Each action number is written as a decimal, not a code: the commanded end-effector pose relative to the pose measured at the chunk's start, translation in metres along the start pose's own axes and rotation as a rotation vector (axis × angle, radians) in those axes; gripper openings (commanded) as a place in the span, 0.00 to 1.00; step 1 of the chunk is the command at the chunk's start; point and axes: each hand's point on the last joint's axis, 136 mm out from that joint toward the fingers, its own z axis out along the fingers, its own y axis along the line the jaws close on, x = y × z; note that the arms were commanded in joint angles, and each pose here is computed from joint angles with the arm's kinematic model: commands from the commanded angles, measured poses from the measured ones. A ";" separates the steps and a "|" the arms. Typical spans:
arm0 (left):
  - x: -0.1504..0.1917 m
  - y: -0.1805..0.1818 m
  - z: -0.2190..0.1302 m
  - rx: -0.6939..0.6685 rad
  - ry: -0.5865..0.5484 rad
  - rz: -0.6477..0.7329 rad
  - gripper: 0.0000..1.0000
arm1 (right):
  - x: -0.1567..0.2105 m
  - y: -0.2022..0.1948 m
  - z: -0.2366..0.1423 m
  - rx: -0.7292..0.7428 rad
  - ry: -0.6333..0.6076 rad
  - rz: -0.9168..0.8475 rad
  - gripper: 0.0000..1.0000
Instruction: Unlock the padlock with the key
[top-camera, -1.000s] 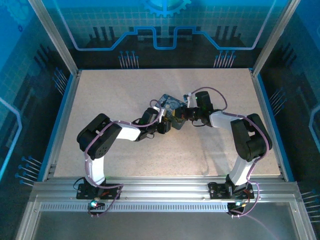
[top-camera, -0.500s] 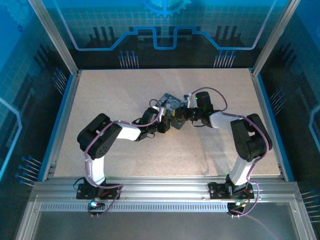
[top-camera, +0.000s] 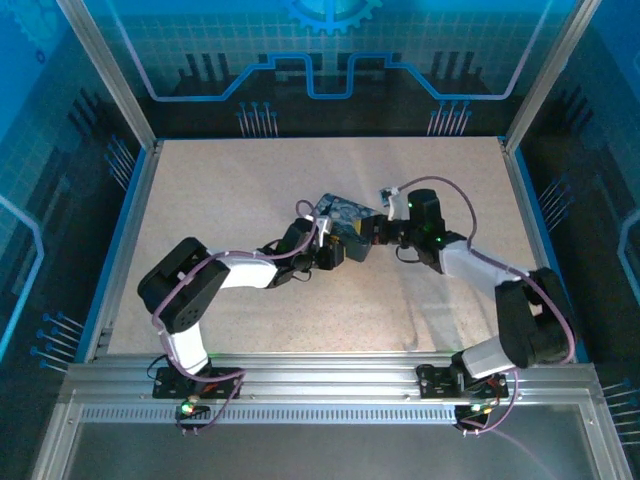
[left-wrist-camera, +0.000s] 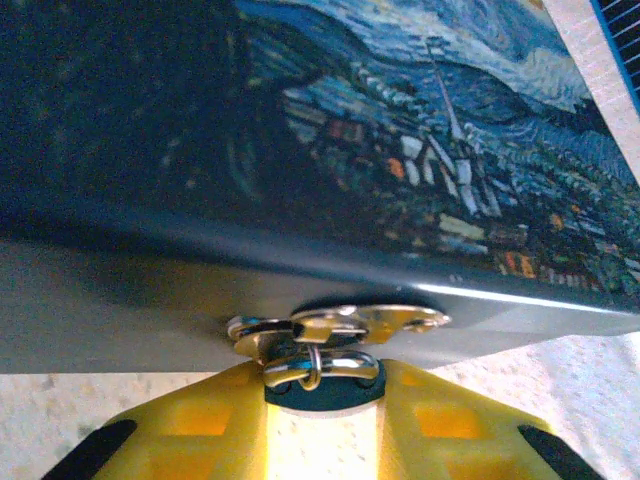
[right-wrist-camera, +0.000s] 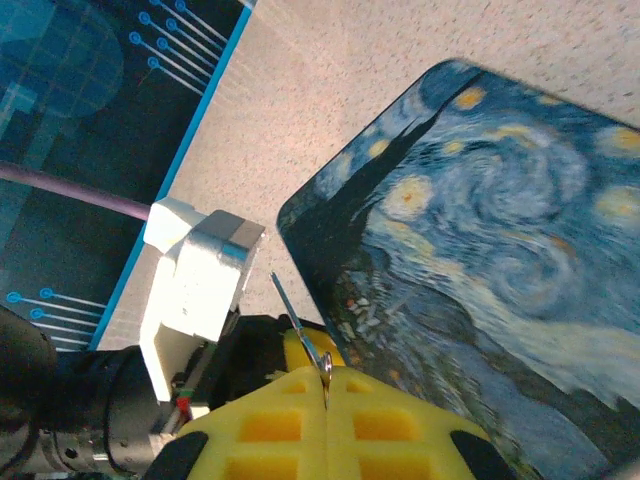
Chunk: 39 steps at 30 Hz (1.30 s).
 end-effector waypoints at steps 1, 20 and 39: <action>-0.002 -0.018 -0.013 0.069 0.003 -0.112 0.27 | 0.021 -0.007 -0.014 0.066 0.005 -0.053 0.00; 0.007 -0.040 -0.031 0.145 0.046 -0.438 0.22 | 0.091 -0.005 -0.030 0.209 -0.082 -0.291 0.00; 0.008 -0.043 -0.033 0.153 0.022 -0.496 0.18 | 0.110 -0.009 0.004 0.258 -0.003 -0.387 0.00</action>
